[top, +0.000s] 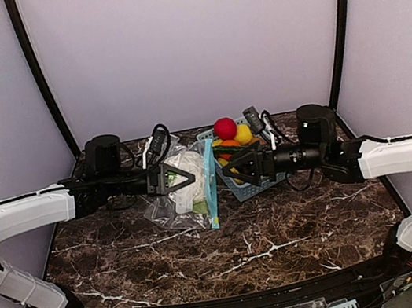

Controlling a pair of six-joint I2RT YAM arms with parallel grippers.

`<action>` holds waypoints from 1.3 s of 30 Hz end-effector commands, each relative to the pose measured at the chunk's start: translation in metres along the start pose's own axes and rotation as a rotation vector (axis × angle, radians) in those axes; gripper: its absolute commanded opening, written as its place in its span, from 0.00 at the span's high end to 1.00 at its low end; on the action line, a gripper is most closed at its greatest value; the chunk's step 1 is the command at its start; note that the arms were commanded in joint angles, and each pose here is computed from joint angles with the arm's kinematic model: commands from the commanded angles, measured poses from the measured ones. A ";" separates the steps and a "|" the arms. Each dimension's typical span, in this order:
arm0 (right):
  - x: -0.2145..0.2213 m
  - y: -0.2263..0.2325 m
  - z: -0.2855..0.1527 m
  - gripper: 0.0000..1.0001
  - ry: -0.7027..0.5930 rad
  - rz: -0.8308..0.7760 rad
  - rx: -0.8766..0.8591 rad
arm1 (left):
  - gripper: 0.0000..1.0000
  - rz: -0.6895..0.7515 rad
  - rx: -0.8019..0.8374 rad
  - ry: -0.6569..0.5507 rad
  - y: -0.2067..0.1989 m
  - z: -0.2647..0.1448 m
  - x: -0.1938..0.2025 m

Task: Place the food in the zip-top bag and seal the zipper
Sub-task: Pass from the right arm to the left, then pass from the left arm to the right

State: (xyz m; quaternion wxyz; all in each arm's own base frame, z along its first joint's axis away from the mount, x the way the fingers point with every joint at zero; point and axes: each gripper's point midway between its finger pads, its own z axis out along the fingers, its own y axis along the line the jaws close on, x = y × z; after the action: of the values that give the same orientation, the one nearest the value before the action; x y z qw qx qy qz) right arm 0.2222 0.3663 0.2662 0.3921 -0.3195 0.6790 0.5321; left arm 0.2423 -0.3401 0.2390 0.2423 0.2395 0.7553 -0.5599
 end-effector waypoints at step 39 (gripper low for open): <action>0.012 -0.001 0.044 0.85 0.079 0.083 -0.168 | 0.70 0.061 0.181 -0.043 -0.045 -0.018 -0.001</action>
State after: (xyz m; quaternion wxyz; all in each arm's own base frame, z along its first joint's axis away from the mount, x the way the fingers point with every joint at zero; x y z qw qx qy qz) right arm 0.2307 0.4028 0.2293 0.3045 -0.3223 0.6912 0.5706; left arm 0.2177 -0.3368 0.2709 0.2436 0.2598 0.7005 -0.6184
